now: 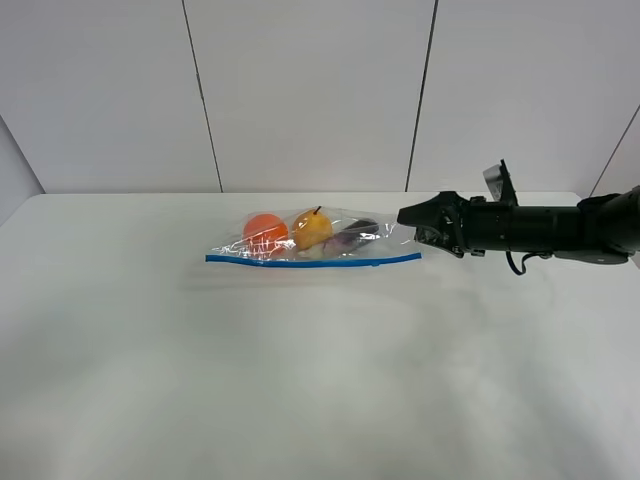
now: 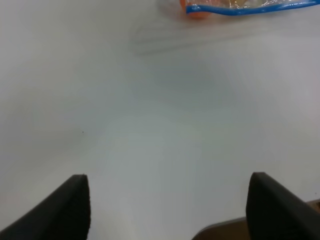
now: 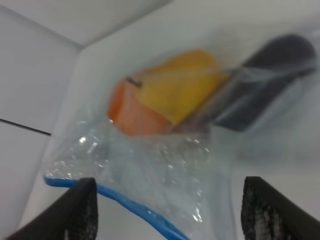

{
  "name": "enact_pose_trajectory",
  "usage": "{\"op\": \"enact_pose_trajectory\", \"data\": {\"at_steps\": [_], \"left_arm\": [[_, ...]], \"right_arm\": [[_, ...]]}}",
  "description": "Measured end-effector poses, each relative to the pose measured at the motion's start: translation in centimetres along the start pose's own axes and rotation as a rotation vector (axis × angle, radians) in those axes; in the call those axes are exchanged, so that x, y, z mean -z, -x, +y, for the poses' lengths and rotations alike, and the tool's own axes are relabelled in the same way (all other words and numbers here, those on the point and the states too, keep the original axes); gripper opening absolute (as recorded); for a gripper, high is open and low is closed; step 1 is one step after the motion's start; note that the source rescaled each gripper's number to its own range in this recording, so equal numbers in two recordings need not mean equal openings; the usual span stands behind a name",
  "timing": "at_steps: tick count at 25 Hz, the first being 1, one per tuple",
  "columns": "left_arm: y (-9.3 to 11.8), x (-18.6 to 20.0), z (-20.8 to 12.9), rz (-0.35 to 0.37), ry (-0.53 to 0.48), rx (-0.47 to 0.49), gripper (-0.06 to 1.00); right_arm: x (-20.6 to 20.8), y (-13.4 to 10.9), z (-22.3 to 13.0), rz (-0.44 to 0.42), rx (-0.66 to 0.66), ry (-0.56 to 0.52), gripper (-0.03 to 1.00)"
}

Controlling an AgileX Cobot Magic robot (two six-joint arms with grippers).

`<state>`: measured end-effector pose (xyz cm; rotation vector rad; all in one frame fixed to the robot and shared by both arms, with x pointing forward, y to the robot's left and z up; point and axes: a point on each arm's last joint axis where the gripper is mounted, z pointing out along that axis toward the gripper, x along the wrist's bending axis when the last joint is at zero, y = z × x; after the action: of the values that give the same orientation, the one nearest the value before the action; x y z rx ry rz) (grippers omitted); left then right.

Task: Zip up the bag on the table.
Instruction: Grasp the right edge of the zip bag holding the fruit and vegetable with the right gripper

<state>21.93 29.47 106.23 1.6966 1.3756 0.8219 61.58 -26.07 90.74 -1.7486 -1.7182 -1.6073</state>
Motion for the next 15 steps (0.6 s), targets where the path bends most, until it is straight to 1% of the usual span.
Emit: {"op": "enact_pose_trajectory", "data": {"at_steps": [12, 13, 15], "left_arm": [[0.0, 0.0, 0.0, 0.0, 0.0, 0.0, 1.0], [0.0, 0.0, 0.0, 0.0, 0.0, 0.0, 1.0], [0.0, 0.0, 0.0, 0.0, 0.001, 0.0, 1.0]], "right_arm": [[-1.2, 2.0, -1.2, 0.01, -0.066, -0.04, 0.96], [-1.2, 2.1, -1.3, 0.013, -0.067, -0.042, 0.95], [-1.3, 2.1, -1.4, 0.024, -0.061, -0.044, 0.9]]}}
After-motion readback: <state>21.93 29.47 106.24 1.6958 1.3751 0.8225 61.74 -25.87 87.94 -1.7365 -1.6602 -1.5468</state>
